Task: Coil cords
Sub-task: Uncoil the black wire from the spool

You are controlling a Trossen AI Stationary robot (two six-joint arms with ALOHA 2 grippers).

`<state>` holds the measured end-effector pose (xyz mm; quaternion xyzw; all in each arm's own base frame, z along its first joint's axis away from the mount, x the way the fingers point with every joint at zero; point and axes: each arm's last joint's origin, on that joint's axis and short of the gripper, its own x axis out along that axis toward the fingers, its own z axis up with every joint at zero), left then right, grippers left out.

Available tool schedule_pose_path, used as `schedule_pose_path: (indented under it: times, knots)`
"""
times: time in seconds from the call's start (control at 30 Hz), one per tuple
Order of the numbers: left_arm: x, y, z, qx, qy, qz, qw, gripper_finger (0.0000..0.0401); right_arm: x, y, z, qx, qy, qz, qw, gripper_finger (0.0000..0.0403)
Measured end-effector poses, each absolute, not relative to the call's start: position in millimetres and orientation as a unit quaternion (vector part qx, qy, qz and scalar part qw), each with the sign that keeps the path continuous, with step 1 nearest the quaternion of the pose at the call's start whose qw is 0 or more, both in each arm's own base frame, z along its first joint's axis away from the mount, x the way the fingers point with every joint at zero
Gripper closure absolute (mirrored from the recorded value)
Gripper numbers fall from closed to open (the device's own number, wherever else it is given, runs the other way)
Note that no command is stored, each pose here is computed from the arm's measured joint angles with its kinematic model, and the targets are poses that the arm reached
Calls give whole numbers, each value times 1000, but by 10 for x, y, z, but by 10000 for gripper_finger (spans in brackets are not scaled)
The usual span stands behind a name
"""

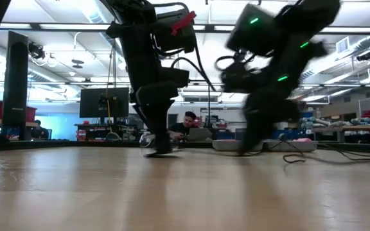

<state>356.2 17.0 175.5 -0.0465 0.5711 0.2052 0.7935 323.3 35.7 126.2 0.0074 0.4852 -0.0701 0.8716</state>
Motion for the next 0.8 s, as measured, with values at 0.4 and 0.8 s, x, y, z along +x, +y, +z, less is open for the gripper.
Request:
schedule_pose_path:
  times: [0.4,0.8]
  knots:
    - [3537,176,1748,-38,579,215,786,34,2117,986,1964,116,657,-85,740,401]
    - [3544,176,1751,-41,575,217,788,34,2314,1105,2023,-14,439,-215,872,379]
